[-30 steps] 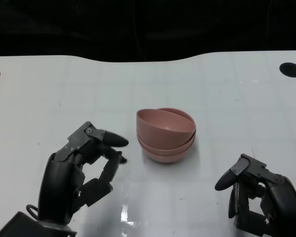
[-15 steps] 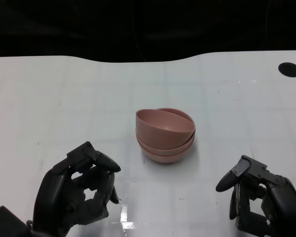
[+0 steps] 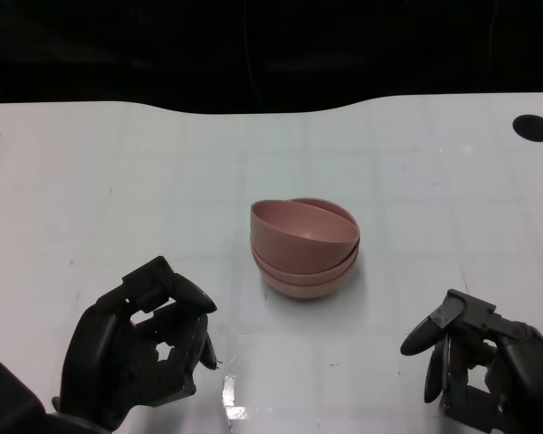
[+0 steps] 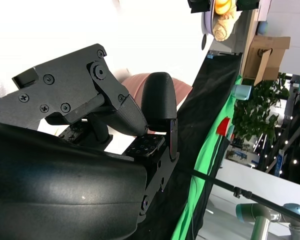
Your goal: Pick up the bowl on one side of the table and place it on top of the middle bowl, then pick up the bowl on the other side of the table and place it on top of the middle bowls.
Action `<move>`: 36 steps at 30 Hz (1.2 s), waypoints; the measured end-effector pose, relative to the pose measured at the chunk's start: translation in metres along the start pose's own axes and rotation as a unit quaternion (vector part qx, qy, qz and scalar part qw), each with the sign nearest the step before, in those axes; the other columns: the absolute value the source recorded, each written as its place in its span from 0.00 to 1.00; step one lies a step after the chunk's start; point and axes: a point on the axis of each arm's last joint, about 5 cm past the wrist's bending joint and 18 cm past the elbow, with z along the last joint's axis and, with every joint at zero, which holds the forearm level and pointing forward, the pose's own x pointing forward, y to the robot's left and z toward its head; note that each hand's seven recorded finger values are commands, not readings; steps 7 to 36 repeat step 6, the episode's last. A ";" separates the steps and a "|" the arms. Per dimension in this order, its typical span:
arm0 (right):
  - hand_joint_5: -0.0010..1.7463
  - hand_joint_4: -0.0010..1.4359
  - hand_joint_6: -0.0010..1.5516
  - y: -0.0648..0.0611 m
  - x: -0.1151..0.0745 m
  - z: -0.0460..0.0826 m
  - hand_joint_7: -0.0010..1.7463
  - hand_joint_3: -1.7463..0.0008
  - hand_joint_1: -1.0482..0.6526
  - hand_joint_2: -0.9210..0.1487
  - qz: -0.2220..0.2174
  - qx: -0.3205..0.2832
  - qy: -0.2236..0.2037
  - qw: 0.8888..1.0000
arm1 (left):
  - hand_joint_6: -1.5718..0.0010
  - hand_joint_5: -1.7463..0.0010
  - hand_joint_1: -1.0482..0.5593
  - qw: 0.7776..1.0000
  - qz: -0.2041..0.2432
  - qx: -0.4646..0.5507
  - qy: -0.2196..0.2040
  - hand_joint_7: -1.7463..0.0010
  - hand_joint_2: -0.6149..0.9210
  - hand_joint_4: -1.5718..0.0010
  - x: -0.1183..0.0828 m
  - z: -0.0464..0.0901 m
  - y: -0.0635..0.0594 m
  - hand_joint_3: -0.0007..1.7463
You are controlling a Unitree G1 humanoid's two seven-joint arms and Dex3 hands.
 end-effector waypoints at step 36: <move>0.93 0.62 0.53 -0.001 0.000 0.000 0.75 0.22 0.56 0.48 -0.002 0.000 0.001 1.000 | 0.49 0.06 0.51 1.000 0.002 -0.006 0.004 0.19 0.70 0.44 0.000 -0.001 -0.001 0.66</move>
